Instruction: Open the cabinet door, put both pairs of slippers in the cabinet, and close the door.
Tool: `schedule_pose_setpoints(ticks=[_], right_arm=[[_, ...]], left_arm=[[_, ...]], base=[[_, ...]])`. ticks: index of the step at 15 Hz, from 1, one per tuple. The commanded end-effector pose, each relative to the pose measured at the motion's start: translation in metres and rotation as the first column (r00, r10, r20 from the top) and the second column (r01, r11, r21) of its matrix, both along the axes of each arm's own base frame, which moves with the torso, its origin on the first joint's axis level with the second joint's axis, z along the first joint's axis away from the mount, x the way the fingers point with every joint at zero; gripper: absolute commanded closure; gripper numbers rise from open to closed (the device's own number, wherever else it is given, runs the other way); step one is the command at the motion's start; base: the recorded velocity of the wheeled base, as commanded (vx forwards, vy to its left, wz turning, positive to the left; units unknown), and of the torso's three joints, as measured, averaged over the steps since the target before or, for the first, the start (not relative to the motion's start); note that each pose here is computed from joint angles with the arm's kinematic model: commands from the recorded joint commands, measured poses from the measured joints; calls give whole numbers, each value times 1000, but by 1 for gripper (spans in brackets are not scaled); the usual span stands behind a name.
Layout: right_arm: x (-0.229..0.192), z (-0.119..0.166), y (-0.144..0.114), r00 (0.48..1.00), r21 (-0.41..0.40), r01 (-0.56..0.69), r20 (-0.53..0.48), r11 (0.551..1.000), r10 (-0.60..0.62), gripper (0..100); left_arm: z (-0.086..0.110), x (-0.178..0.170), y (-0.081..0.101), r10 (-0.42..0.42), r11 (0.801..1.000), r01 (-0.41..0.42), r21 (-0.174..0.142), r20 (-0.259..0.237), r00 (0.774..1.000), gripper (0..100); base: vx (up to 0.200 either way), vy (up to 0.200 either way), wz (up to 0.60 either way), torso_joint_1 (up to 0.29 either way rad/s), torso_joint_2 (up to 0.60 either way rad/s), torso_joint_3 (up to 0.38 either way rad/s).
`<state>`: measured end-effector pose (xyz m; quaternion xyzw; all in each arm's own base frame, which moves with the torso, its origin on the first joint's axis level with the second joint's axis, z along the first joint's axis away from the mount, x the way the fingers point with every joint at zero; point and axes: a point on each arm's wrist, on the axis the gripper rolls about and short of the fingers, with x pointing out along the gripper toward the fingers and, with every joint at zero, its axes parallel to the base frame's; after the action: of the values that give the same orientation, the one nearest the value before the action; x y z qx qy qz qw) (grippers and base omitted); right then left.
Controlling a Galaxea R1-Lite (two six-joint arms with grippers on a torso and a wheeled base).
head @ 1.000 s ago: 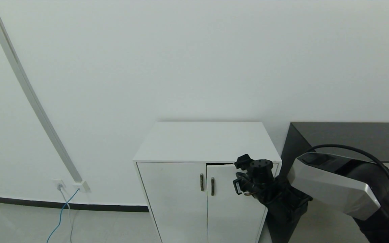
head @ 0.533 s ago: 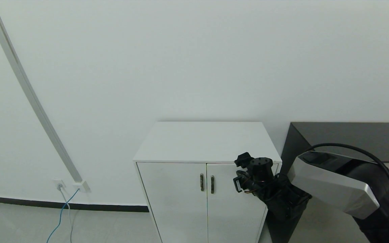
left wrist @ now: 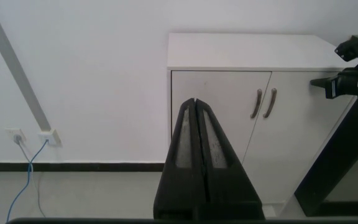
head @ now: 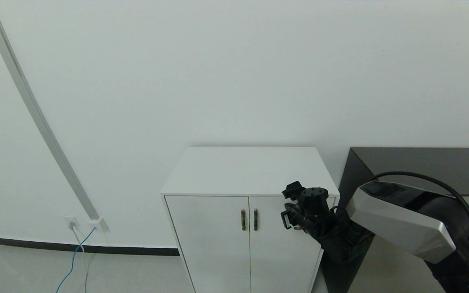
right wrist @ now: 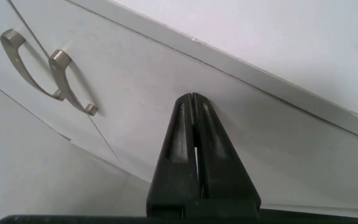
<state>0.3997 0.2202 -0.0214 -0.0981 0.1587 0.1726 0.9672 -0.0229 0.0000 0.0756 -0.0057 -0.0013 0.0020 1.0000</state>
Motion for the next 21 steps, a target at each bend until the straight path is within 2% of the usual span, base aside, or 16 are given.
schedule_pose_setpoints(ticks=[1,6,12,16,21], right_arm=[[2,0,0,1000,2,1,5,1000,-1,100],[-5,5,-3,1000,-1,1,-1,1000,-1,100],[-40,19,-11,1000,-2,-24,-5,1000,24,100],[-64,32,-27,1000,2,-21,1,1000,21,100],[-92,55,-62,1000,7,28,-7,1000,-28,100]], left_arm=[[0,0,0,1,1000,-1,-1,-1,1000,100],[0,0,0,1,1000,-1,-1,-1,1000,100],[0,0,0,1,1000,-1,-1,-1,1000,100],[0,0,0,1,1000,-1,-2,-1,1000,100],[0,0,0,1,1000,-1,-4,-1,1000,100]], base=[[0,0,0,0,0,0],[0,0,0,0,0,0],[0,0,0,0,0,0],[0,0,0,0,0,0],[0,0,0,0,0,0]])
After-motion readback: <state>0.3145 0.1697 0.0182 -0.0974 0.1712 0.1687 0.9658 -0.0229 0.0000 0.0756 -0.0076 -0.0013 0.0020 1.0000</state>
